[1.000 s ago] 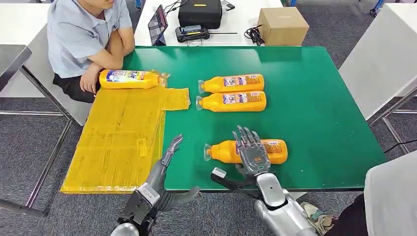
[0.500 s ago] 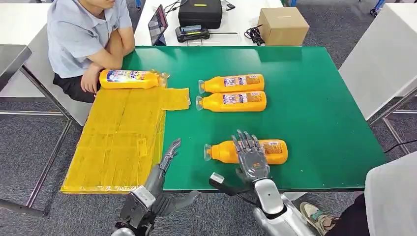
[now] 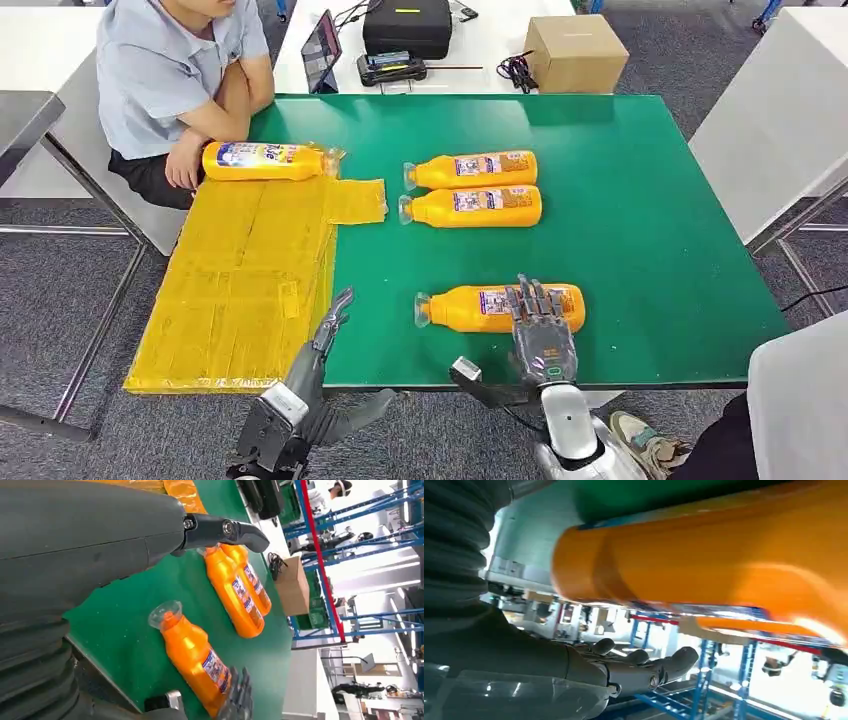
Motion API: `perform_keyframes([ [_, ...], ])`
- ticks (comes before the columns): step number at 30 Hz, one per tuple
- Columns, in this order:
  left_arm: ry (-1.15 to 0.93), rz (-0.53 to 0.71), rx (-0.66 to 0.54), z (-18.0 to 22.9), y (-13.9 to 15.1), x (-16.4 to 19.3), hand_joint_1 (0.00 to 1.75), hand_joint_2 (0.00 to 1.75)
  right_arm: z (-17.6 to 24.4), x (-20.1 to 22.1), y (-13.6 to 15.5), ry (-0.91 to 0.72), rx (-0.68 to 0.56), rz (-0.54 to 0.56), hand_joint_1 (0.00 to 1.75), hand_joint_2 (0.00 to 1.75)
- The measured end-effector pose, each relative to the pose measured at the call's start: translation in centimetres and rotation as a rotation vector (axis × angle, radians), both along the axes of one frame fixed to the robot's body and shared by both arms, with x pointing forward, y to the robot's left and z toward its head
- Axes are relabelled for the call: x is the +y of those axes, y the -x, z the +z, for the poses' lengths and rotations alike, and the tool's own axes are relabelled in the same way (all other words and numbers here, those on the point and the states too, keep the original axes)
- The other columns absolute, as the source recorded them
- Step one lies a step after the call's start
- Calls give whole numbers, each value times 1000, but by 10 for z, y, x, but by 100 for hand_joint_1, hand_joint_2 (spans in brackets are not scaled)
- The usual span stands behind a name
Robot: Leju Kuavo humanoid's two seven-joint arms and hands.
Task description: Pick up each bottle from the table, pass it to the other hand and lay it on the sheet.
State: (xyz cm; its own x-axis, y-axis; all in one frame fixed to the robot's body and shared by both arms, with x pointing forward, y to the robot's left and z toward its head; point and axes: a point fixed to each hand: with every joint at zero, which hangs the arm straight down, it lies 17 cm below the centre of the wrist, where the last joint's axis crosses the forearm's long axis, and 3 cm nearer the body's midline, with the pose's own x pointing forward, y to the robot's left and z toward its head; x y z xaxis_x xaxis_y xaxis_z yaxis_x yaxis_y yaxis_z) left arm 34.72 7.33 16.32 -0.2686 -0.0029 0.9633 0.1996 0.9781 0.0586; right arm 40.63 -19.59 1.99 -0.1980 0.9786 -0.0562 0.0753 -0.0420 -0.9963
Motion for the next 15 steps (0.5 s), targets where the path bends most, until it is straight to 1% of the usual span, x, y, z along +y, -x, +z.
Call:
perform_keyframes([
  [9,-6,12,13,-3,1,2,0,175,0,-44,6,-3,-24,-92,0,175],
  [11,-8,12,12,-3,1,2,0,175,3,-49,6,-9,-41,-94,0,175],
  [15,-9,7,9,-3,1,1,0,175,14,-50,4,-52,-94,-58,0,175],
])
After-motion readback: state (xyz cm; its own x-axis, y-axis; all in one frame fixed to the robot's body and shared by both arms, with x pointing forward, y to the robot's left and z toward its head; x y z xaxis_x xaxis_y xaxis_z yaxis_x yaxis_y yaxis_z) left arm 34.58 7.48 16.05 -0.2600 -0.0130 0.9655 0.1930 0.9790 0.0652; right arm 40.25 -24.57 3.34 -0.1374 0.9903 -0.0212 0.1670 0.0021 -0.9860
